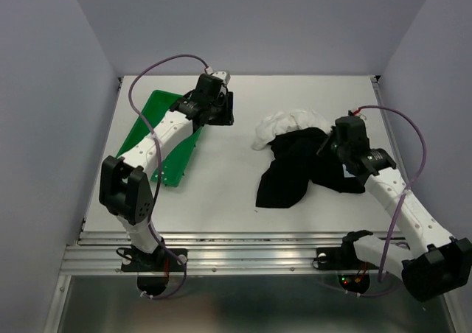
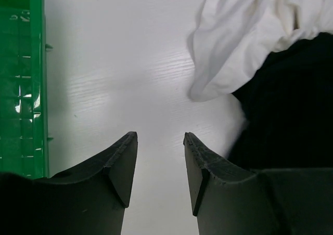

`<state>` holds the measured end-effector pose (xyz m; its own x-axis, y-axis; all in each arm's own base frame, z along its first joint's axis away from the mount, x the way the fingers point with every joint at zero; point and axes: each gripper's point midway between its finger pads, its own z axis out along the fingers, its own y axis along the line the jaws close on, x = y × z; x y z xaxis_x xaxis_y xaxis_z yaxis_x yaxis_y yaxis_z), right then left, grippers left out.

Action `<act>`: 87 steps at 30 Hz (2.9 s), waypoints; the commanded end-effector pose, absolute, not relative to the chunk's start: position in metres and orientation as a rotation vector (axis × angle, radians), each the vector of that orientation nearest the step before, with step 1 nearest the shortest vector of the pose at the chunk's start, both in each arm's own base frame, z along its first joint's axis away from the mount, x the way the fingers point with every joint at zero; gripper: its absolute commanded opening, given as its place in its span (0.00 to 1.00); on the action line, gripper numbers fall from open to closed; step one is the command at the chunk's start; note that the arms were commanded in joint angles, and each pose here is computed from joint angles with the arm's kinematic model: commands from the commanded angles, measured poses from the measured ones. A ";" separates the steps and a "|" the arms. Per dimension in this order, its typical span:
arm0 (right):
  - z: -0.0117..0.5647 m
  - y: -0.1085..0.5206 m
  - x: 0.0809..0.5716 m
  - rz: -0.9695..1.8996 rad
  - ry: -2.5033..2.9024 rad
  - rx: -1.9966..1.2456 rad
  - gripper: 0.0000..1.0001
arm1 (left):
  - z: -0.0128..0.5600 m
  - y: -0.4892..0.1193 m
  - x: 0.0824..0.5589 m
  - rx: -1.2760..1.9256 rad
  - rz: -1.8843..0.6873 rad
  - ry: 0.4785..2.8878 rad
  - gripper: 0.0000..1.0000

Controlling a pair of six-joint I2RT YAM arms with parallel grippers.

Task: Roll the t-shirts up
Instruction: Move the bin to the corner of the board, then move the T-shirt to the center of the board.

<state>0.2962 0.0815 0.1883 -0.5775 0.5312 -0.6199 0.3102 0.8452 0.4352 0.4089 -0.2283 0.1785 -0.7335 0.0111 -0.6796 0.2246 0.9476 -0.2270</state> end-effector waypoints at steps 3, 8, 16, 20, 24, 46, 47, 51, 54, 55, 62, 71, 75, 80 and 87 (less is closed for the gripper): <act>0.187 0.184 0.289 0.576 2.259 0.360 0.01 | 0.231 -0.227 0.397 0.128 -0.469 2.262 0.53; 0.164 0.248 0.275 0.603 2.386 0.122 0.01 | 0.237 -0.219 0.395 0.112 -0.427 2.261 0.54; 0.185 0.191 0.321 0.274 2.303 0.194 0.84 | 0.231 -0.205 0.386 0.078 -0.374 2.266 0.62; 0.190 0.152 0.351 0.179 2.288 0.279 0.84 | 0.217 -0.210 0.378 0.081 -0.412 2.296 0.64; 0.175 0.120 0.369 0.126 2.318 0.385 0.86 | 0.210 -0.228 0.366 0.119 -0.497 2.308 0.69; 0.085 0.109 0.535 -0.202 2.467 0.135 0.40 | 0.169 -0.356 0.244 0.423 -0.931 2.409 0.88; 0.083 0.111 0.536 -0.188 2.468 0.138 0.28 | 0.166 -0.359 0.241 0.424 -0.931 2.421 0.88; 0.095 0.081 0.560 -0.159 2.423 0.256 0.01 | 0.153 -0.362 0.236 0.430 -0.915 2.452 0.85; 0.120 0.044 0.584 -0.145 2.337 0.383 0.01 | 0.147 -0.360 0.236 0.430 -0.900 2.462 0.84; 0.128 0.025 0.590 -0.151 2.307 0.430 0.01 | 0.145 -0.361 0.235 0.435 -0.902 2.465 0.84; 0.194 -0.061 0.623 -0.206 2.057 0.612 0.01 | 0.118 -0.383 0.237 0.487 -0.911 2.517 0.85; 0.195 -0.126 0.647 -0.113 1.927 0.796 0.05 | 0.100 -0.381 0.238 0.482 -0.860 2.553 0.85; 0.182 -0.118 0.644 -0.013 1.984 0.792 0.62 | 0.098 -0.382 0.243 0.472 -0.833 2.550 0.86; 0.168 -0.097 0.608 0.027 2.087 0.785 0.92 | 0.100 -0.391 0.257 0.468 -0.810 2.527 0.88; 0.184 -0.078 0.544 0.019 2.112 0.757 0.97 | 0.093 -0.410 0.285 0.465 -0.762 2.491 0.81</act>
<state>0.5584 -0.0918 0.1130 -0.5367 0.5432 -0.6457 0.5686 0.7982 0.1990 0.2655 -0.3979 0.0830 -0.8574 0.1843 -0.4805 0.4210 0.7883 -0.4488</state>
